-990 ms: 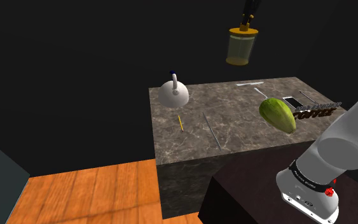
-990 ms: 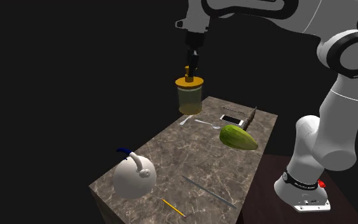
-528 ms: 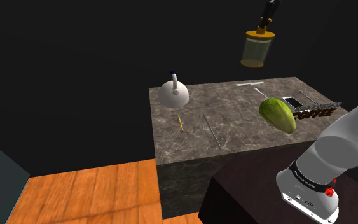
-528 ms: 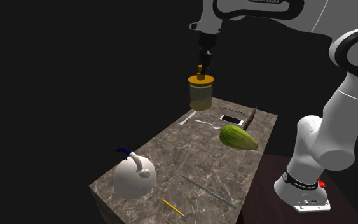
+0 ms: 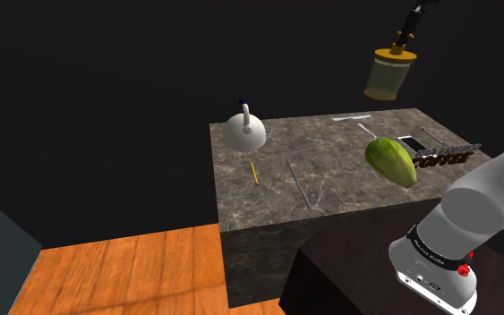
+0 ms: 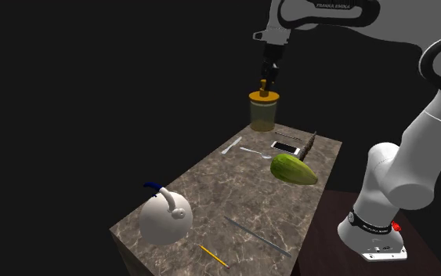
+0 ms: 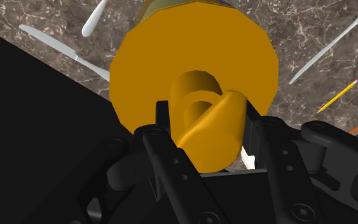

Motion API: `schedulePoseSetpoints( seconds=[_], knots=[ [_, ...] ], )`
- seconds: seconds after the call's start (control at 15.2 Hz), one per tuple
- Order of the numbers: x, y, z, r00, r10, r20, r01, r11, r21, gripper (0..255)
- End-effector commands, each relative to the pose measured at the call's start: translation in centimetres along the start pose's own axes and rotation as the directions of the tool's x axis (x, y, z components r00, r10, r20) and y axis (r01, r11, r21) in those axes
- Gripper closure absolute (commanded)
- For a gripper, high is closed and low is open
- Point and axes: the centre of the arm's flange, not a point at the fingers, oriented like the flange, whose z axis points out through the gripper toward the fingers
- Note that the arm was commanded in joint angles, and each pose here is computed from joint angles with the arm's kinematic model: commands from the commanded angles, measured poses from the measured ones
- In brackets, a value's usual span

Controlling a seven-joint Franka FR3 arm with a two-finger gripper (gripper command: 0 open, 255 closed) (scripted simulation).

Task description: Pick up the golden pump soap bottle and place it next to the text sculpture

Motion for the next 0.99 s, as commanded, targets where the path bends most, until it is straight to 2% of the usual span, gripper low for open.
schedulePoseSetpoints(
  seconds=[0.0,0.92],
  knots=[
    [-2.2,1.7,0.3,1.0,-0.002,-0.001,0.002,1.0,0.0,255],
    [-16.9,12.8,1.6,1.0,-0.002,-0.001,0.002,1.0,0.0,255]
  ],
)
